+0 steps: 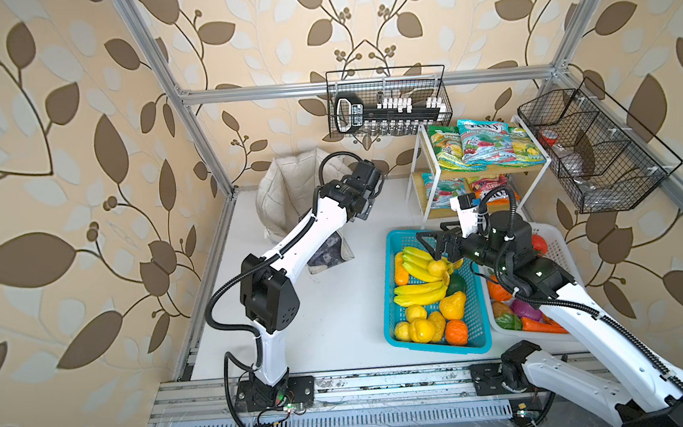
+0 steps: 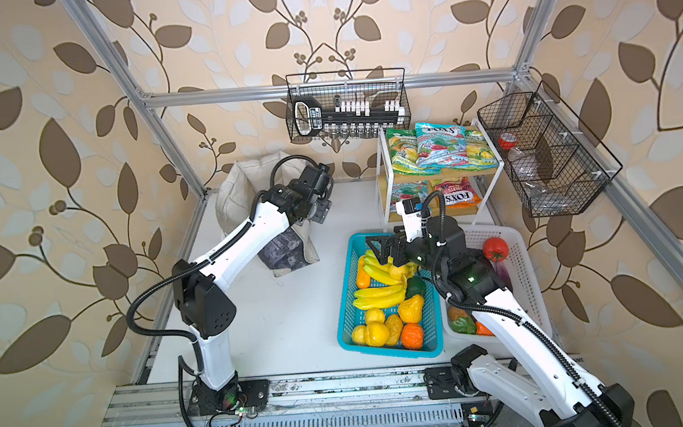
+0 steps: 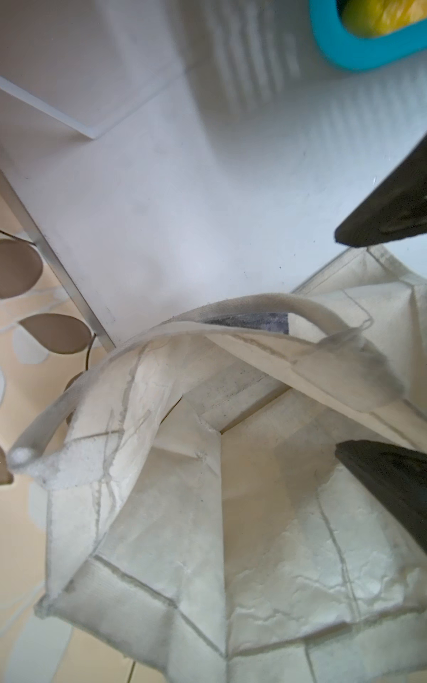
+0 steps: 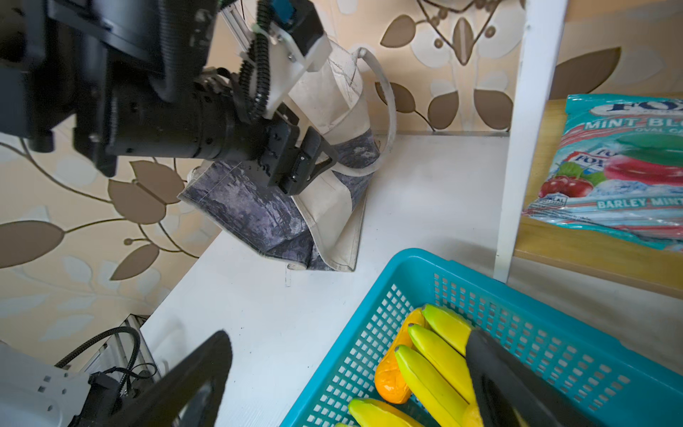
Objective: Place the food into the grocery bag and tie it
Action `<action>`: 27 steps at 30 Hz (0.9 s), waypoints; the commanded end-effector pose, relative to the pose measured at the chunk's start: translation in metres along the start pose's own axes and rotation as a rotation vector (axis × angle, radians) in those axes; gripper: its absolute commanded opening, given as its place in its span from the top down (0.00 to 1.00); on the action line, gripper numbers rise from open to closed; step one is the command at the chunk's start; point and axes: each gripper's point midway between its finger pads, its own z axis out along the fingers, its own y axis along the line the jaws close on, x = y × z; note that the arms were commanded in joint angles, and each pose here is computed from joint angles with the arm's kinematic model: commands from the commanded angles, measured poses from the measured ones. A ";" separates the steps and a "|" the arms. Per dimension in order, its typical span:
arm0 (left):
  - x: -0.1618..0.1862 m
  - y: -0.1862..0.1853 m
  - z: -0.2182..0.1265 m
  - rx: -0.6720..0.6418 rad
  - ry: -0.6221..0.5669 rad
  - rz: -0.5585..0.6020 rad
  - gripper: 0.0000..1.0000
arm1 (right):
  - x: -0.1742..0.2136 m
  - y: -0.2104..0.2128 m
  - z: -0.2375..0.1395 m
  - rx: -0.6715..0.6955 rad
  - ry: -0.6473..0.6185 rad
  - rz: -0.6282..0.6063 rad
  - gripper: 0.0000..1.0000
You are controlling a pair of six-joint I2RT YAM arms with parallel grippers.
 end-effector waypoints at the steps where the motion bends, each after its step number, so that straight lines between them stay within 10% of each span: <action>1: -0.011 0.002 0.000 -0.041 -0.026 0.053 0.31 | -0.007 0.017 -0.007 -0.078 -0.021 -0.003 0.00; 6: -0.002 0.006 0.020 -0.092 0.070 0.061 0.48 | -0.010 0.020 -0.011 -0.095 -0.046 -0.008 0.00; 10: 0.002 0.001 0.007 -0.024 0.064 -0.003 1.00 | -0.008 0.019 -0.010 -0.092 -0.043 -0.005 0.00; 27: 0.107 0.016 -0.085 0.074 0.287 -0.080 1.00 | 0.011 0.042 0.037 -0.192 0.032 0.081 0.02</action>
